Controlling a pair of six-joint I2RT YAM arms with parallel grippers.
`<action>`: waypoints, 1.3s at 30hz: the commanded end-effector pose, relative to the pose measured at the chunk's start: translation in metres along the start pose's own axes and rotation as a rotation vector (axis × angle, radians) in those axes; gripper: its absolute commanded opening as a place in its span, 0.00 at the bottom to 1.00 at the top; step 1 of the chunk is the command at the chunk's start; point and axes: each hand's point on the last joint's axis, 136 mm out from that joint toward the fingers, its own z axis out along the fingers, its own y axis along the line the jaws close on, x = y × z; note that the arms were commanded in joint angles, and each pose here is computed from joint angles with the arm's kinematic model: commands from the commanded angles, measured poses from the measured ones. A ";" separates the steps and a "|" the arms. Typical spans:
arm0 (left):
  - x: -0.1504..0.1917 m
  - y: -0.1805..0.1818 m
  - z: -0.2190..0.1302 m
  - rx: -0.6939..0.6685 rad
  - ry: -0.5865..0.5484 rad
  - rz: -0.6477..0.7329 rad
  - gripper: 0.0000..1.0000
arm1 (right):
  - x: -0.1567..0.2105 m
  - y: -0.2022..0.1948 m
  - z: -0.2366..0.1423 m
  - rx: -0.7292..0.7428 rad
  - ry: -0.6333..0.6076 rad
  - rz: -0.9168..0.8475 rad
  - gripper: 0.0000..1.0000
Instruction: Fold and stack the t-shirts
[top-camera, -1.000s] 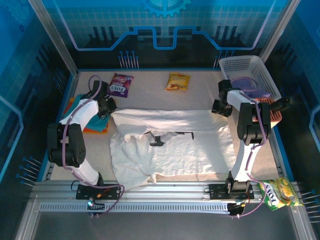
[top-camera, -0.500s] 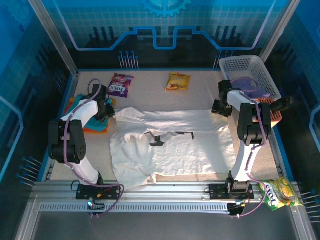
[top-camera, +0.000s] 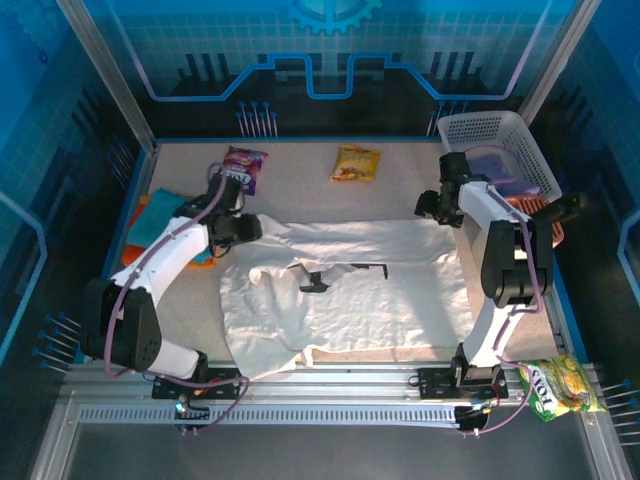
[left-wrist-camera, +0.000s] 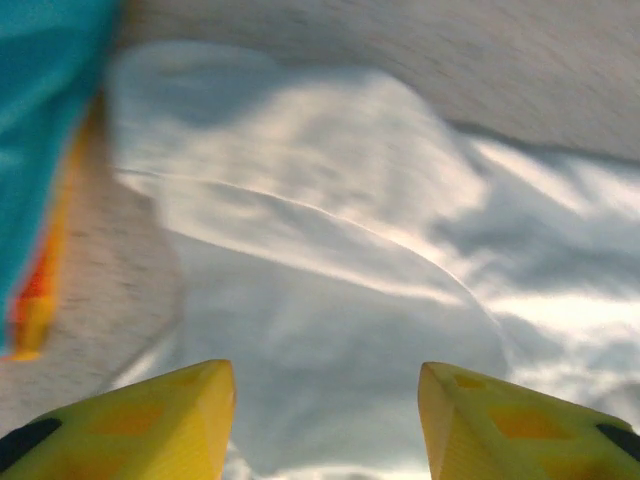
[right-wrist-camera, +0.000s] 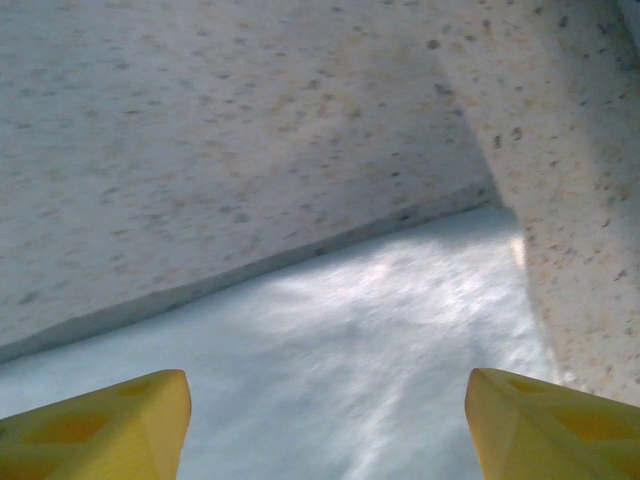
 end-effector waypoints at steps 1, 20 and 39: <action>0.042 -0.015 0.003 -0.030 0.066 0.150 0.53 | 0.016 0.019 -0.013 -0.084 0.018 -0.030 0.77; 0.109 -0.070 0.064 -0.221 0.180 0.429 0.38 | 0.042 0.027 -0.022 -0.143 0.060 -0.039 0.82; 0.077 -0.044 0.085 -0.294 0.178 0.443 0.44 | 0.048 0.027 -0.013 -0.145 0.086 -0.041 0.81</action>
